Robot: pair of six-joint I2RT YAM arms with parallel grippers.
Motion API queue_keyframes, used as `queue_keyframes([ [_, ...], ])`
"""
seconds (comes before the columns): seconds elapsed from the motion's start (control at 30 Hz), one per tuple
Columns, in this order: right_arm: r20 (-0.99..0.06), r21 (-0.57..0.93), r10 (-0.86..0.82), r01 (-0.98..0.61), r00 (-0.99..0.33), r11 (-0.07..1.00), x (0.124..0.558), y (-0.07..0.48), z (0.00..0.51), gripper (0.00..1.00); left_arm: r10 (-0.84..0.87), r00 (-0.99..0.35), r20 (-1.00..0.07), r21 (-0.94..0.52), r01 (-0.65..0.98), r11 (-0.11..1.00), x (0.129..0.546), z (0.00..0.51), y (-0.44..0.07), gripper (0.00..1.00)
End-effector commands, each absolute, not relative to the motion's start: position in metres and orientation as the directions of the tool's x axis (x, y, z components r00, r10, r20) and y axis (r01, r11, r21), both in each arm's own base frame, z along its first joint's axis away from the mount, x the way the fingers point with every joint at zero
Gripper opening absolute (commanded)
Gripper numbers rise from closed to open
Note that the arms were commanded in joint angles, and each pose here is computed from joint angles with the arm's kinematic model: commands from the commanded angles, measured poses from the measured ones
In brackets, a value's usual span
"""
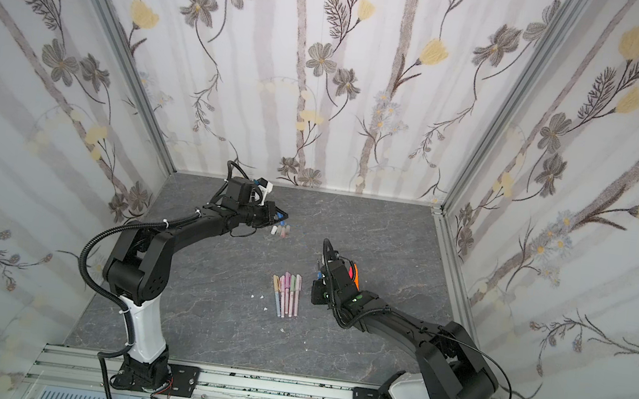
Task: Open the pen caps
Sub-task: 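Pull the blue cap off with the left gripper while the right holds the pen, then lower the blue pen with the right gripper while the left drops the cap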
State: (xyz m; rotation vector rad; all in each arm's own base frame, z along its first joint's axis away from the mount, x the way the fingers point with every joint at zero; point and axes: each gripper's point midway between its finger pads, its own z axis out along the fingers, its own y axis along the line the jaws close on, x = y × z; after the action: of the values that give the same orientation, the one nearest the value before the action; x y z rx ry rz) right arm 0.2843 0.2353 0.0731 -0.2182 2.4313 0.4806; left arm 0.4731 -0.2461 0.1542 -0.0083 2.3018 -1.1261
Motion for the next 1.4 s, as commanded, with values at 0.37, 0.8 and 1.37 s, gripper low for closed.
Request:
queue_keyframes([
  [0.37, -0.550, 0.066, -0.019, -0.066, -0.835, 0.996, 0.312, 0.205, 0.026, 0.02, -0.303, -0.820, -0.485, -0.603, 0.063, 0.795, 0.481, 0.095, -0.142, 0.00],
  [0.8, -0.530, 0.034, -0.029, -0.055, -0.847, 0.998, 0.304, 0.196, 0.021, 0.14, -0.306, -0.843, -0.443, -0.638, 0.057, 0.768, 0.498, 0.062, -0.152, 0.00],
  [1.37, -0.572, 0.073, -0.027, -0.083, -0.820, 0.994, 0.304, 0.205, 0.043, 0.24, -0.295, -0.853, -0.430, -0.643, 0.060, 0.763, 0.512, 0.036, -0.163, 0.14],
])
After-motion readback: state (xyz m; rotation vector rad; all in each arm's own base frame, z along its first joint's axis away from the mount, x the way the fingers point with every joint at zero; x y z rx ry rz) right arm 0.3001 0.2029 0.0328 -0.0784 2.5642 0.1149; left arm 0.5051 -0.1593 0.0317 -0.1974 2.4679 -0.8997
